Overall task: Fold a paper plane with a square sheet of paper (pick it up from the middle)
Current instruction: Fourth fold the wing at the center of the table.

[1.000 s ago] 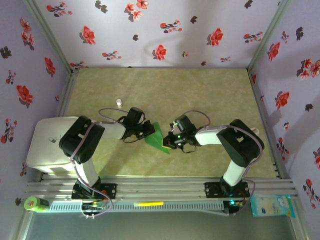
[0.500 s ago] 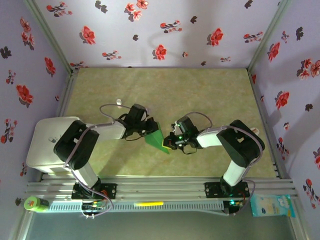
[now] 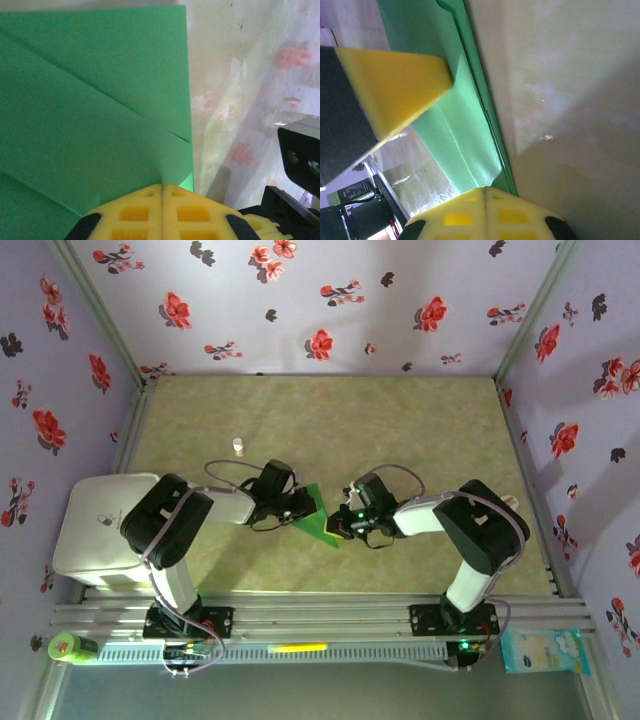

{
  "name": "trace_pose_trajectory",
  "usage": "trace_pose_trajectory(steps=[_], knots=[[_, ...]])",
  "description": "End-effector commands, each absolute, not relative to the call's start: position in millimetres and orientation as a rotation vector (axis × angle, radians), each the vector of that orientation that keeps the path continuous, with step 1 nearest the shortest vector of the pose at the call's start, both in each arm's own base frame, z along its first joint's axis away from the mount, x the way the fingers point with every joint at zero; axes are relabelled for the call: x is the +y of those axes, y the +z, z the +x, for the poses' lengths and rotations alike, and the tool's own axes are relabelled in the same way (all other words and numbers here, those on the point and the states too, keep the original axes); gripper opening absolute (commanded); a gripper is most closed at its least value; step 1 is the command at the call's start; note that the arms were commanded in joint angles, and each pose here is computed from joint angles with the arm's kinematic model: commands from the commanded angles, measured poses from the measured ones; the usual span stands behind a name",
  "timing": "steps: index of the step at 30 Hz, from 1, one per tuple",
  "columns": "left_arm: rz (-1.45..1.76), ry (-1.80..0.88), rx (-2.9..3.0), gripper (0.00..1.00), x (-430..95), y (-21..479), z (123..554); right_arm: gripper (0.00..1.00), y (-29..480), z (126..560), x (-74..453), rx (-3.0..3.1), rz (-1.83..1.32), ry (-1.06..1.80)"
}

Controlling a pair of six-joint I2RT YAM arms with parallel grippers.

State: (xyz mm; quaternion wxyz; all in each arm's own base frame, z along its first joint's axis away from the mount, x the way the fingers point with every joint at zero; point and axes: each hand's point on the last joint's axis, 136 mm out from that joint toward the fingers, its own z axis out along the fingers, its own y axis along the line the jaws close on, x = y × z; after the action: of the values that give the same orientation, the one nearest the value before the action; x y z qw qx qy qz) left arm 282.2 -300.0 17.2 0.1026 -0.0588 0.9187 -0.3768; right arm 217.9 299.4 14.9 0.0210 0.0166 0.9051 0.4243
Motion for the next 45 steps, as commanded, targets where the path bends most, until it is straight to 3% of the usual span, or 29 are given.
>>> trace_pose_trajectory(steps=[1, 16, 24, 38, 45], knots=[[-0.279, -0.919, 2.728, 0.06, -258.2, -13.3, 301.3, 0.0, -42.9, 186.8, 258.3, 3.037, 0.217, 1.026], [-0.321, -0.868, 2.66, 0.07, -205.6, -3.7, 349.7, 0.0, -45.1, 182.7, 255.6, 3.046, 0.203, 1.021], [-0.306, -0.869, 2.631, 0.08, -203.9, 15.9, 359.0, 0.0, -44.4, 183.5, 256.9, 3.04, 0.207, 1.032], [-0.197, -0.914, 2.511, 0.16, -226.7, 104.3, 337.2, 0.0, -25.5, 197.7, 272.1, 2.971, 0.186, 1.121], [-0.042, -1.009, 2.567, 0.17, -272.0, 109.3, 314.1, 0.01, -15.4, 204.5, 279.9, 2.944, 0.163, 1.159]])
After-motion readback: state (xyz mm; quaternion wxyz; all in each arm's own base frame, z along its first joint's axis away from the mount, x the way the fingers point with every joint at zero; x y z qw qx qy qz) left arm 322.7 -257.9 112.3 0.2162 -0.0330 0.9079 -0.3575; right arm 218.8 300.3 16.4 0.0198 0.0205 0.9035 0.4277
